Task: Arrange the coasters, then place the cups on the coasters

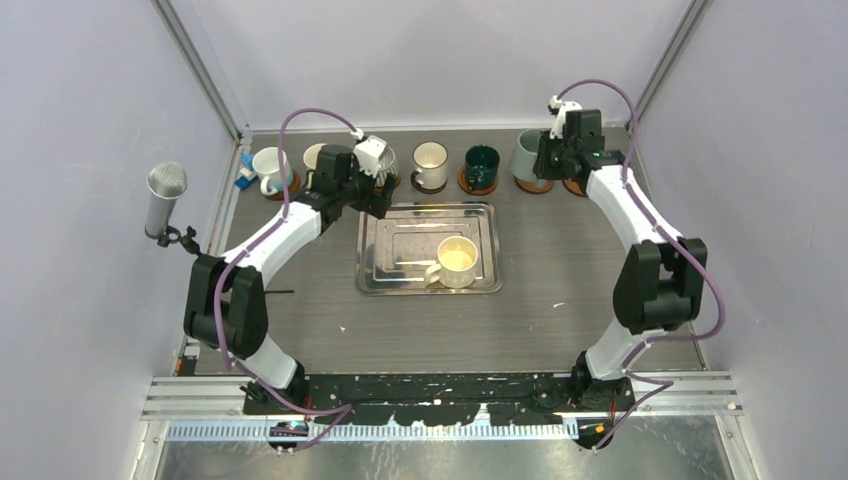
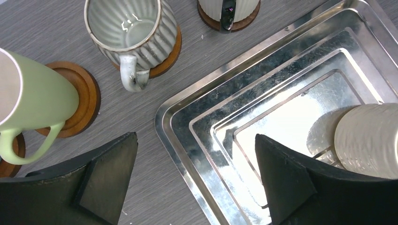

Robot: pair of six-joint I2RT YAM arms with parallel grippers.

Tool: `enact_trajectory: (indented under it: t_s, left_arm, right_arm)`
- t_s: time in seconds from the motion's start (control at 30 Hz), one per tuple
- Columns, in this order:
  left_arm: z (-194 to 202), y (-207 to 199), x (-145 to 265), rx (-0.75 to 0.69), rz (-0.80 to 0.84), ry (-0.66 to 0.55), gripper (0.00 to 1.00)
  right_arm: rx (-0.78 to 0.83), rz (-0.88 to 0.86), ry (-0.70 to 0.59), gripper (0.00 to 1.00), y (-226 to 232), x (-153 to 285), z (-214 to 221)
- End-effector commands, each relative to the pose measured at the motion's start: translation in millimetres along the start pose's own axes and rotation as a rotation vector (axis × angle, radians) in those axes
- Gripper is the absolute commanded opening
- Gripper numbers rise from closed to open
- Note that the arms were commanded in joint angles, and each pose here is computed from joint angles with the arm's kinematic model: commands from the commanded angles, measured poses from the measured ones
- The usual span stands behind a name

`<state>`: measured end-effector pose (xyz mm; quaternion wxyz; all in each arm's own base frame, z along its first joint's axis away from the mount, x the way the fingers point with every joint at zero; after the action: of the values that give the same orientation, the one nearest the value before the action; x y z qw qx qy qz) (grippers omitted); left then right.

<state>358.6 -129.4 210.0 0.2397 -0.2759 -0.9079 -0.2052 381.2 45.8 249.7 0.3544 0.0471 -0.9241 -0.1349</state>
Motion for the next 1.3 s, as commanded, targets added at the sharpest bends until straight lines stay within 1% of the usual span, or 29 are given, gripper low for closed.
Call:
enact_trajectory:
  t_s: [0.0,0.2,0.53,0.87,1.27]
  left_arm:
    - [-23,13,3,-0.031,-0.042,-0.069,1.00]
    - [-26,17,7,-0.037,-0.075,-0.059,1.00]
    - [-21,18,10,-0.046,-0.090,-0.028,1.00]
    - [-19,20,8,-0.059,-0.096,-0.008,1.00]
    - [-14,20,3,-0.067,-0.091,0.016,1.00]
  right_arm:
    - [0.018,0.034,-0.344,0.00,-2,-29,-66]
    - [0.003,0.088,-0.378,0.00,-20,-70,-70]
    - [-0.021,0.103,-0.398,0.00,-33,-101,-64]
    - [-0.047,0.083,-0.362,0.00,-35,-112,-49]
    - [-0.049,0.097,-0.306,0.00,-39,-109,-21]
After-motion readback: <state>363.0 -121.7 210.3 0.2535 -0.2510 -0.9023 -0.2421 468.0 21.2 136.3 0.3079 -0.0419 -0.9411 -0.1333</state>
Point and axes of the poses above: each gripper's point midway between its finger pads, its own x axis back along the fingers, its own y axis along the line the jaws close on, z = x × y, the point moved 9 cm from there along x, back along the fingers, and after that the axes turned 13 degrees about -x, right-handed, at the moved point
